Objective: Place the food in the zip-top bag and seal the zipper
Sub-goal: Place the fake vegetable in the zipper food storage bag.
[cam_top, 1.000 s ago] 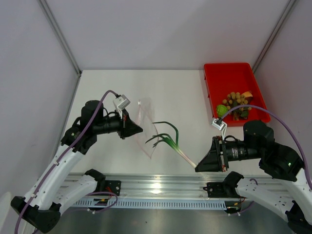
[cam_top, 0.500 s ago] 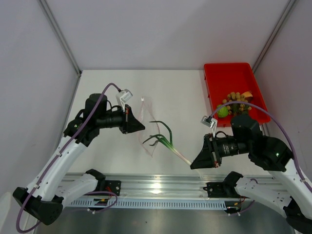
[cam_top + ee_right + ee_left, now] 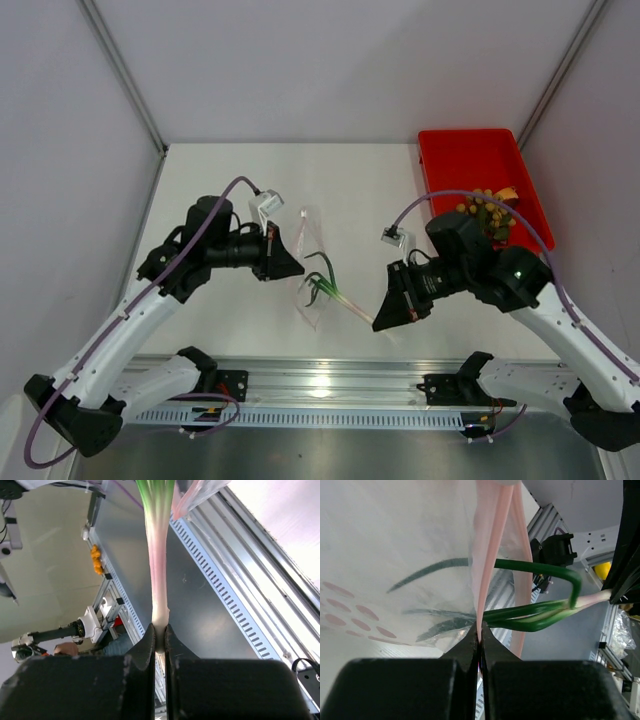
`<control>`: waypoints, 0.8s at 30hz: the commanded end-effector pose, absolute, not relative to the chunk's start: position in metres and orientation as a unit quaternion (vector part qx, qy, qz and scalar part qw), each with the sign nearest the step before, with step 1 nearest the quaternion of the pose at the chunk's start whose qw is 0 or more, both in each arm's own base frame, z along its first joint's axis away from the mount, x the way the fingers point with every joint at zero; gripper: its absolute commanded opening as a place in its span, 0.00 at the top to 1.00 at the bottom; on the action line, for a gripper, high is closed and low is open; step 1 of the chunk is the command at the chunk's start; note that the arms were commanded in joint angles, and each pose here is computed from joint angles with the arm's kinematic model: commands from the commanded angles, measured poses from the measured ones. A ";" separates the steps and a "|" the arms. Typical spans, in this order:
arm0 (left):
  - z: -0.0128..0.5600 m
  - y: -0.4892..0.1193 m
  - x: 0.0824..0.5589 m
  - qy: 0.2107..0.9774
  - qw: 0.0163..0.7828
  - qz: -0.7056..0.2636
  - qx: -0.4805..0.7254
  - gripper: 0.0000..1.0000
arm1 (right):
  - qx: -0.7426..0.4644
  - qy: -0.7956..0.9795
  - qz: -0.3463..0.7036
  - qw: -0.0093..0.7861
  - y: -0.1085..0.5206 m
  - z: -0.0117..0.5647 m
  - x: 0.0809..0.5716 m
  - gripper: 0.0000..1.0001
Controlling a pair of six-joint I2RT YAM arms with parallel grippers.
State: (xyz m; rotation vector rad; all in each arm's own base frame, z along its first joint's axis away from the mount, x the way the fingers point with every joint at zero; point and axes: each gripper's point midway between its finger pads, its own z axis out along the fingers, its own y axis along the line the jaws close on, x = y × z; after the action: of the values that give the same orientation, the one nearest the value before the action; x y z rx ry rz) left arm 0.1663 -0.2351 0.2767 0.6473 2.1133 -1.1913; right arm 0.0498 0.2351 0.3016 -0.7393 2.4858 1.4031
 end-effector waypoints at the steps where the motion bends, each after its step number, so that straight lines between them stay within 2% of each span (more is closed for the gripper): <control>1: 0.285 -0.239 0.170 0.801 0.337 -0.435 0.237 1.00 | -0.234 0.852 0.457 0.102 0.242 0.305 0.065 1.00; 12: 0.272 -0.246 0.180 0.824 0.382 -0.371 0.191 0.99 | -0.117 0.885 0.444 0.078 0.278 0.302 0.117 1.00; 20: 0.265 -0.257 0.195 0.838 0.394 -0.360 0.112 0.99 | -0.018 0.876 0.465 0.123 0.306 0.294 0.162 1.00; 24: 0.275 -0.274 0.193 0.837 0.381 -0.378 0.110 0.99 | 0.004 0.884 0.431 0.184 0.308 0.277 0.192 1.00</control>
State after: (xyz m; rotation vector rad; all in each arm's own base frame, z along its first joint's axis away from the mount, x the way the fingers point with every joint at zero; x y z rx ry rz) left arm 0.1835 -0.2611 0.2506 0.3655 2.1889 -0.9189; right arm 0.1559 0.2990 0.2745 -0.0959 2.6231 1.2848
